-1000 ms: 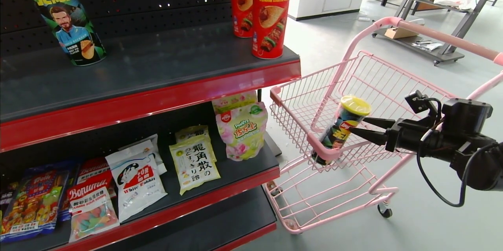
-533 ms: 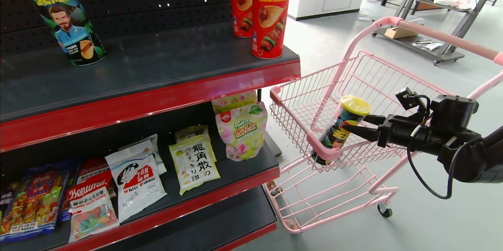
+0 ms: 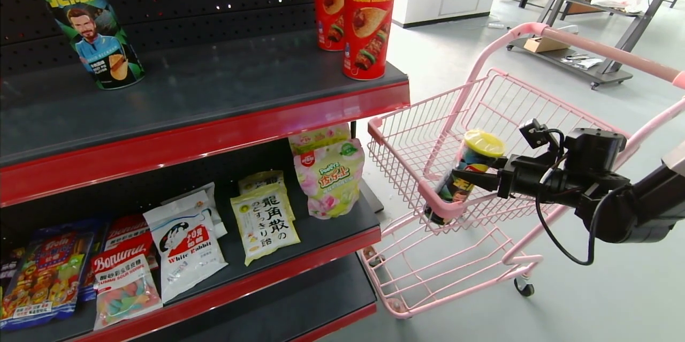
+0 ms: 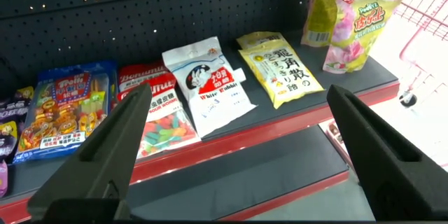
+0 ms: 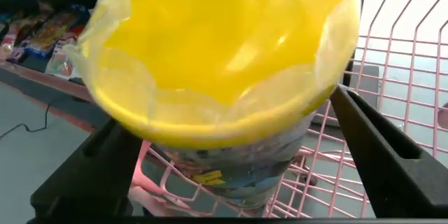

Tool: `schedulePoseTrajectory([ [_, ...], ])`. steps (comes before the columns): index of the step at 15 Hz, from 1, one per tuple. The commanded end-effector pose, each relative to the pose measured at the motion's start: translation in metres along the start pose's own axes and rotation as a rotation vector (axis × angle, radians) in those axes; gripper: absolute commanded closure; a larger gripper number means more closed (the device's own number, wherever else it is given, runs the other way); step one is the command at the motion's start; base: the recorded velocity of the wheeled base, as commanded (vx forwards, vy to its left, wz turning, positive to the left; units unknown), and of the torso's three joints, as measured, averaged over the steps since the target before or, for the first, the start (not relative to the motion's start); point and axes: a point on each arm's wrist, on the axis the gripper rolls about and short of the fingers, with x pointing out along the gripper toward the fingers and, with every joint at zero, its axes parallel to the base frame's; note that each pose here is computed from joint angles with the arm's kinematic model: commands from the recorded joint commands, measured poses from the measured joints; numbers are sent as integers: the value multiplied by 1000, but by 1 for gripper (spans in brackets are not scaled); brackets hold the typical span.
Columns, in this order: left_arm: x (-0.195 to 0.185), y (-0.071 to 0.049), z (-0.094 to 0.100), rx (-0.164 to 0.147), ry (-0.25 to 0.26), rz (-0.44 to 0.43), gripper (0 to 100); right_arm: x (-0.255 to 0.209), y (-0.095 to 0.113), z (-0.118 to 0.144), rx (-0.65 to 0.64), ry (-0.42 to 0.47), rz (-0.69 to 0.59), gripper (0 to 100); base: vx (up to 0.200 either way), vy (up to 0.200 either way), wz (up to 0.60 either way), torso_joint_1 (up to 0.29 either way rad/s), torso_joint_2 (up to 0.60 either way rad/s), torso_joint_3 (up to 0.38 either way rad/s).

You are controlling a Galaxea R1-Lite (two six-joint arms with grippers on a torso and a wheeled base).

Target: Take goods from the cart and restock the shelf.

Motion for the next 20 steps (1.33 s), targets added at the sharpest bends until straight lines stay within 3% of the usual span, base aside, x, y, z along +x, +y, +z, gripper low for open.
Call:
schedulePoseTrajectory([
  [1,0,0,0,-1,0,2,0,4,-3,-2,-1,1,3,0,0,0,0,0,0,0],
  [3,0,0,0,1,0,1,0,8,0,1,14,-5,15,0,0,0,0,0,0,0],
  [4,0,0,0,1,0,1,0,11,0,3,11,-7,19,100,0,0,0,0,0,0],
  [8,0,0,0,1,0,1,0,16,1,3,6,-8,-24,100,0,0,0,0,0,0],
  [14,0,0,0,1,0,1,0,8,15,41,-56,-86,-163,100,0,0,0,0,0,0],
  [17,0,0,0,1,0,1,0,-13,35,103,-147,-223,-331,100,0,0,0,0,0,0],
  [20,0,0,0,-1,0,1,0,-44,85,147,-169,-269,-379,100,0,0,0,0,0,0],
])
